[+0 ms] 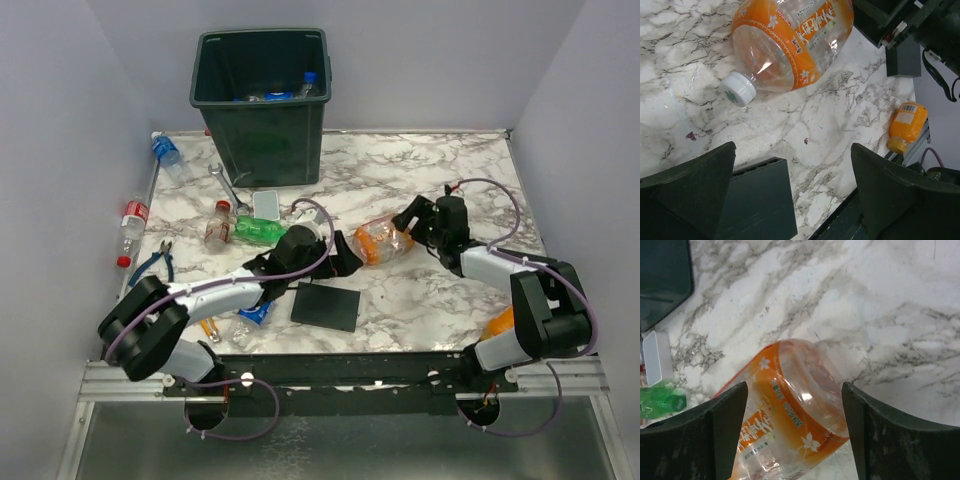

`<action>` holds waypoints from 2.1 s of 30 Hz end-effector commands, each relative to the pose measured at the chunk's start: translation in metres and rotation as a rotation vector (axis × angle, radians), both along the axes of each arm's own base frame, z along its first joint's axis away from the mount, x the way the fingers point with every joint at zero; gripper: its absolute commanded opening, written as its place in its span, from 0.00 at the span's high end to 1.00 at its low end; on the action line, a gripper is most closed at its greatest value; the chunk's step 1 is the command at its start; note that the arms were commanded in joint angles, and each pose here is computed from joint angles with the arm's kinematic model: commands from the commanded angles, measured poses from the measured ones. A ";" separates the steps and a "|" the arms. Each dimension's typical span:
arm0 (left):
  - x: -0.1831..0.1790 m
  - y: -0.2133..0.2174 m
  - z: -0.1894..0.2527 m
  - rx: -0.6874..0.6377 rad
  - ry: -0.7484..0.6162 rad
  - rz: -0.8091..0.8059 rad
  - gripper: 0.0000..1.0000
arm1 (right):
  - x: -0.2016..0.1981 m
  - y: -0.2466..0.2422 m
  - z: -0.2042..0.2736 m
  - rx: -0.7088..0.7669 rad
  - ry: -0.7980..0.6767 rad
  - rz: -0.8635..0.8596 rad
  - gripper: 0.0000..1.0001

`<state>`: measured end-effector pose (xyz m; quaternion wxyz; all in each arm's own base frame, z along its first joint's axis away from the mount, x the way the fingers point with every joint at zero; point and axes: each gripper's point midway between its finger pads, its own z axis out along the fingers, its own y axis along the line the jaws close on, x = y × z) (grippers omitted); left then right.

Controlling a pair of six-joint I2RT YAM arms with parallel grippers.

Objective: Put the plastic bottles in the bin
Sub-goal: Pick up the plastic bottle at the center of the board.

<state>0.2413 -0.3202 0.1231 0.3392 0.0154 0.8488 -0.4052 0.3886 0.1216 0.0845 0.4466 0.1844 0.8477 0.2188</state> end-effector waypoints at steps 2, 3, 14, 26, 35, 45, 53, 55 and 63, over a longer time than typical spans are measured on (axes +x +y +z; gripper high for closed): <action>0.002 -0.029 -0.018 -0.022 0.066 -0.061 0.06 | -0.026 0.007 -0.017 0.085 0.031 0.030 0.25; 0.003 -0.033 -0.023 -0.017 0.079 -0.068 0.07 | -0.031 0.006 -0.020 0.099 0.039 0.020 0.27; 0.041 -0.044 -0.051 0.092 0.076 0.023 0.15 | -0.095 0.016 -0.026 0.275 0.067 0.021 0.38; 0.101 -0.023 -0.054 0.154 0.036 0.177 0.16 | -0.133 -0.002 -0.002 0.185 0.013 0.025 0.12; 0.084 -0.001 -0.022 0.122 0.032 0.181 0.09 | -0.067 -0.012 0.035 0.019 -0.037 0.011 0.05; 0.041 -0.021 -0.045 0.070 0.121 0.010 0.09 | -0.029 0.044 0.009 0.114 -0.019 0.284 0.08; 0.064 -0.037 -0.060 0.100 0.127 0.022 0.17 | -0.072 0.055 -0.011 0.235 0.032 0.342 0.11; 0.073 -0.036 -0.063 0.118 0.123 0.036 0.19 | -0.084 0.057 -0.015 0.254 0.045 0.354 0.12; 0.088 -0.032 -0.076 0.148 0.136 0.066 0.30 | -0.112 0.052 -0.030 0.240 0.107 0.346 0.11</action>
